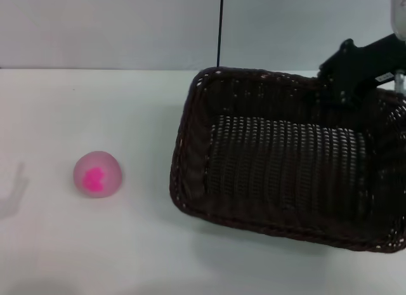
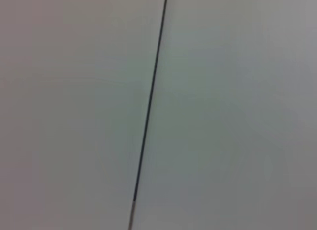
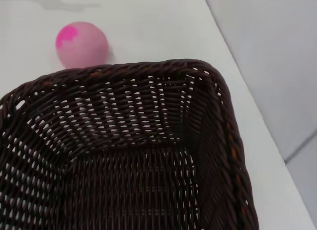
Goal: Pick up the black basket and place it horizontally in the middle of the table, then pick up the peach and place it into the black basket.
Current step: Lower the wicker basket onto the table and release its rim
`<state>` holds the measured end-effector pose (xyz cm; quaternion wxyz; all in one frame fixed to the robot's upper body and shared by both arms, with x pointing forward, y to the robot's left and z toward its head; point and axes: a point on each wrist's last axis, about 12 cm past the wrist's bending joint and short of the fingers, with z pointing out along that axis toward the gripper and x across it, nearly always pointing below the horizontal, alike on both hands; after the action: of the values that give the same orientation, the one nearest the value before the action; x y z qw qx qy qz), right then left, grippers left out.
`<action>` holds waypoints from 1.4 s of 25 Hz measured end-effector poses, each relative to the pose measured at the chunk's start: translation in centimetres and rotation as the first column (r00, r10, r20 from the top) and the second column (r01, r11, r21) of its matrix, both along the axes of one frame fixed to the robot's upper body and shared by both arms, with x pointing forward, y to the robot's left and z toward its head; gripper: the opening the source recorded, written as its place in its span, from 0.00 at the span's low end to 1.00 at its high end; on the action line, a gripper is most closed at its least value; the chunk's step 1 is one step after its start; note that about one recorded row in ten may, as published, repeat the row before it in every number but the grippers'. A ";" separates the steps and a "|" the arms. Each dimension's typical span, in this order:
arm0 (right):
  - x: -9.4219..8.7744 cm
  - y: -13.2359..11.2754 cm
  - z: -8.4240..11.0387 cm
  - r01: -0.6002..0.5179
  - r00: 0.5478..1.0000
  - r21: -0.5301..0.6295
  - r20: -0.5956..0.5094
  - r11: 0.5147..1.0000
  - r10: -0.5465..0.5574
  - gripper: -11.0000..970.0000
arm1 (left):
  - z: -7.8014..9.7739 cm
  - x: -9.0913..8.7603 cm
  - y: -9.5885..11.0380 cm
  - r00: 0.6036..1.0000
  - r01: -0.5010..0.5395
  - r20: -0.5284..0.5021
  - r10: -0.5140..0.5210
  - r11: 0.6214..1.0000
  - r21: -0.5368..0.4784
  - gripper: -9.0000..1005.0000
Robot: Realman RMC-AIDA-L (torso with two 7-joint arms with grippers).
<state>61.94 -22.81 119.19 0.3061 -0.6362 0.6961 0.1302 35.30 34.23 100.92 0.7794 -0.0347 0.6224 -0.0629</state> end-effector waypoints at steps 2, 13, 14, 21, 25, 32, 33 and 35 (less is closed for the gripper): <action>0.1 0.7 0.1 -0.046 0.999 0.014 0.018 0.999 0.046 0.20 | 0.0 -0.2 -0.3 1.000 0.016 0.002 -0.016 1.000 -0.001 0.84; 0.5 3.3 -0.8 -0.149 0.989 -0.008 0.023 0.989 0.149 0.20 | -0.2 -1.3 -1.0 0.999 0.052 -0.011 -0.052 0.999 -0.014 0.84; 0.4 3.4 -1.0 -0.149 0.989 -0.014 0.023 0.989 0.149 0.20 | -0.2 -1.4 -1.0 0.999 0.051 -0.012 -0.051 0.999 -0.015 0.84; -0.2 3.8 -2.1 -0.171 0.985 -0.038 -0.005 0.985 0.171 0.20 | -0.3 -1.9 -0.9 0.999 0.046 -0.016 -0.046 0.999 -0.015 0.84; -0.6 4.3 -2.6 -0.204 0.979 -0.069 -0.013 0.977 0.203 0.20 | -0.3 -1.9 -1.0 0.998 0.056 -0.014 -0.056 0.998 -0.015 0.84; -0.4 4.0 -2.7 -0.172 0.984 -0.079 0.031 0.982 0.175 0.20 | -0.1 -2.1 -1.0 0.998 0.062 -0.002 -0.062 0.998 -0.018 0.84; -0.4 3.9 -2.6 -0.168 0.984 -0.080 0.039 0.983 0.171 0.25 | -0.1 -2.1 -1.1 0.998 0.063 -0.002 -0.063 0.998 -0.019 0.84; -0.5 3.7 -2.4 -0.160 0.985 -0.077 0.055 0.984 0.164 0.34 | -0.1 -2.2 -1.1 0.998 0.070 -0.002 -0.070 0.997 -0.020 0.84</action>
<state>61.46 -19.14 116.78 0.2923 -0.7051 0.6367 0.1098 33.14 33.08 100.81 0.7756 -0.0209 0.6235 -0.0964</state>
